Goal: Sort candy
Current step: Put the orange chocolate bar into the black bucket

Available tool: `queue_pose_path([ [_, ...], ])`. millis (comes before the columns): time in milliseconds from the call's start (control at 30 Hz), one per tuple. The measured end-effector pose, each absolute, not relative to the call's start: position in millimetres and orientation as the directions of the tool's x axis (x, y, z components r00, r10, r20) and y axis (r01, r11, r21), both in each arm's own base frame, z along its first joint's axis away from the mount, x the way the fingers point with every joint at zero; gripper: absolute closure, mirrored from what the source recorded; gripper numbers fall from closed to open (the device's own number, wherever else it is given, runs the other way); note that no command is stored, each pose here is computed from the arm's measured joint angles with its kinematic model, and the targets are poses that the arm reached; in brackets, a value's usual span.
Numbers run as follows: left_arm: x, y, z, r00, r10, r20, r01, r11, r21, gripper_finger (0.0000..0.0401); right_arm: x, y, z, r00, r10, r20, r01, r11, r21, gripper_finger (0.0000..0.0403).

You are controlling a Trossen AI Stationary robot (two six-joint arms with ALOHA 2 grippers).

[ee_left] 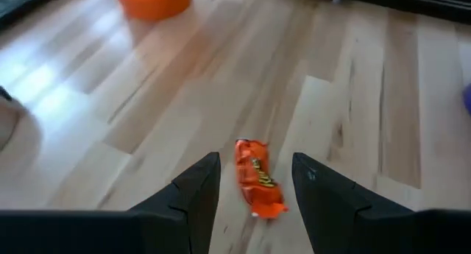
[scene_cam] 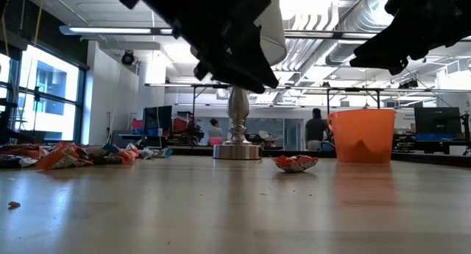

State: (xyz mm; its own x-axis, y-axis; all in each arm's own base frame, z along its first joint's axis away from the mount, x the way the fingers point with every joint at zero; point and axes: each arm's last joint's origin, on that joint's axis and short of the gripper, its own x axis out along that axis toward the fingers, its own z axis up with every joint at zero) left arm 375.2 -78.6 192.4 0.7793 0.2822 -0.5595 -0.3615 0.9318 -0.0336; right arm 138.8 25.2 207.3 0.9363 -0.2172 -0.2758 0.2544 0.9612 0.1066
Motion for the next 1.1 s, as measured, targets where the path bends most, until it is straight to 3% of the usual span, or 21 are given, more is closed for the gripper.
queue_pose_path([
  [267, 399, -80, 158, 0.798, 0.096, -0.595, -0.175, 0.982, -0.076, 0.0245, 139, 25, 207, 0.936, -0.218, -0.277, 0.255, 0.961, 0.106, 0.0222],
  [433, 418, -72, 133, 0.728, 0.135, -0.672, -0.268, 0.958, -0.098, 0.0238, 139, 25, 206, 0.933, -0.218, -0.285, 0.256, 0.961, 0.101, 0.0222],
  [733, 433, -57, 143, 0.694, 0.176, -0.698, -0.312, 0.948, -0.071, 0.0197, 138, 25, 206, 0.932, -0.219, -0.290, 0.256, 0.962, 0.098, 0.0222],
  [1100, 432, -47, 140, 0.657, 0.174, -0.734, -0.339, 0.937, -0.081, 0.0194, 138, 25, 206, 0.932, -0.219, -0.290, 0.256, 0.962, 0.098, 0.0222],
])
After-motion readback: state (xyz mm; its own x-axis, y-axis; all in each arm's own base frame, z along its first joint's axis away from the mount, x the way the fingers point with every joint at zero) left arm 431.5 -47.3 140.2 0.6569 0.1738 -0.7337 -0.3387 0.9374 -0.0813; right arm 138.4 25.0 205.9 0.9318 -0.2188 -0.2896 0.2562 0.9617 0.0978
